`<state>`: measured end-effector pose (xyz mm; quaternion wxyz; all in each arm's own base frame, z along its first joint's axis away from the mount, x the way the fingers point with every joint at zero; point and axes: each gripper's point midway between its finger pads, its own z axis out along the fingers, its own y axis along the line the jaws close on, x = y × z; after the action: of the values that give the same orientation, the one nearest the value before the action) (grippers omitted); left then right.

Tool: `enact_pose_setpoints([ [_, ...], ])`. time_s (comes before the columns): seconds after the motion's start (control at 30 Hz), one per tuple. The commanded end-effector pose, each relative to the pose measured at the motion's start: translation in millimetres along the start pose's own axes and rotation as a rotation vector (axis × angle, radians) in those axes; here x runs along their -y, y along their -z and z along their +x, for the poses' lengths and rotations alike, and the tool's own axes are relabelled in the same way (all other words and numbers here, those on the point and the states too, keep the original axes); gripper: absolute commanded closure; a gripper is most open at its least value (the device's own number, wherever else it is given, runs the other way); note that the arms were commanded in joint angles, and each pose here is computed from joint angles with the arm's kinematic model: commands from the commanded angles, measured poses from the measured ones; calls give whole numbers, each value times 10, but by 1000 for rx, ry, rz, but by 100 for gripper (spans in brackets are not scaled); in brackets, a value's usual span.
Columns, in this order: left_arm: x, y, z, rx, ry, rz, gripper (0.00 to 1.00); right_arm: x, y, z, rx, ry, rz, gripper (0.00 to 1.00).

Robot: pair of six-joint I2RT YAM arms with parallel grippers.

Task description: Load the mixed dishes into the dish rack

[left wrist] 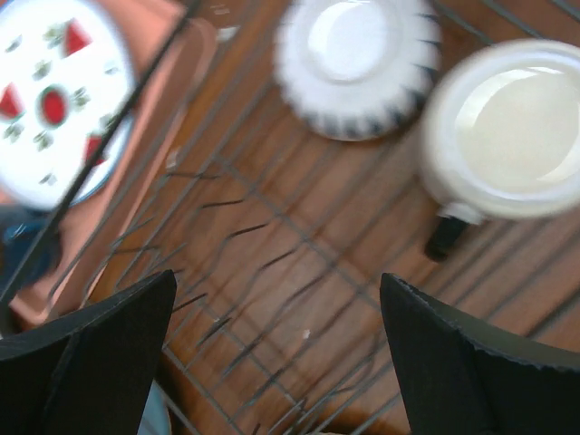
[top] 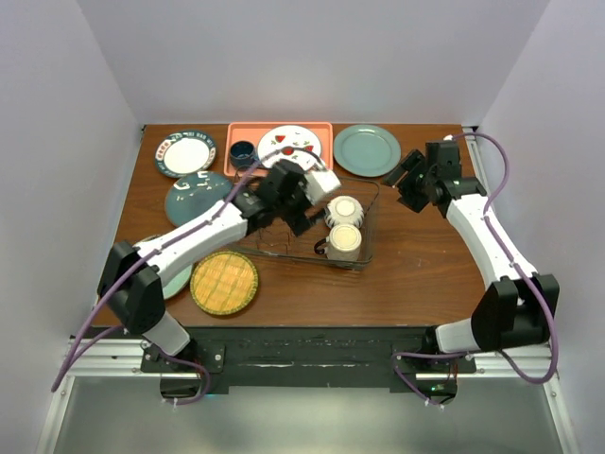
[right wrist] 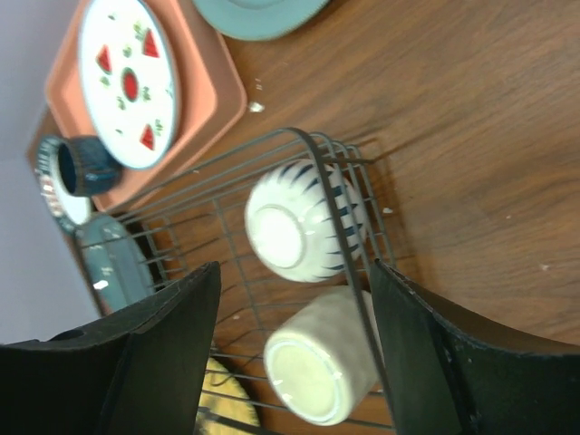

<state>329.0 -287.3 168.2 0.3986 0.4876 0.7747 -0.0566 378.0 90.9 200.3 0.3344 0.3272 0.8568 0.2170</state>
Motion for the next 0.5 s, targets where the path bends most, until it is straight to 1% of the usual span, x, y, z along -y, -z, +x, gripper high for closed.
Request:
enact_pose_setpoints([
  [0.0,-941,355,-6,91,379,-280,0,-38,-52,57,-37,149,3,32],
  [0.03,-1157,427,95,94,453,-337,0,-48,-71,81,-43,191,2,32],
  [0.07,-1244,513,152,101,491,-370,0,-78,-72,83,-41,215,6,33],
  [0.1,-1294,553,200,115,581,-386,0,-73,-108,146,-53,236,26,32],
  [0.13,-1468,663,300,127,640,-432,0,-28,-125,164,-54,254,54,32],
  [0.2,-1553,708,459,130,754,-453,0,2,-152,255,-75,268,66,33],
  [0.23,-1705,810,612,126,818,-496,0,16,-188,290,-83,286,67,33],
  [0.27,-1737,821,705,124,890,-505,0,68,-214,348,-97,292,77,33],
  [0.3,-1770,838,774,125,932,-498,0,79,-233,397,-108,307,79,33],
  [0.33,-1866,902,958,111,992,-526,0,146,-276,453,-129,326,96,33],
  [0.37,-1900,925,1029,115,1058,-534,0,167,-286,492,-141,340,102,34],
  [0.47,-2019,1028,1319,114,1200,-567,0,274,-313,586,-181,384,129,37],
])
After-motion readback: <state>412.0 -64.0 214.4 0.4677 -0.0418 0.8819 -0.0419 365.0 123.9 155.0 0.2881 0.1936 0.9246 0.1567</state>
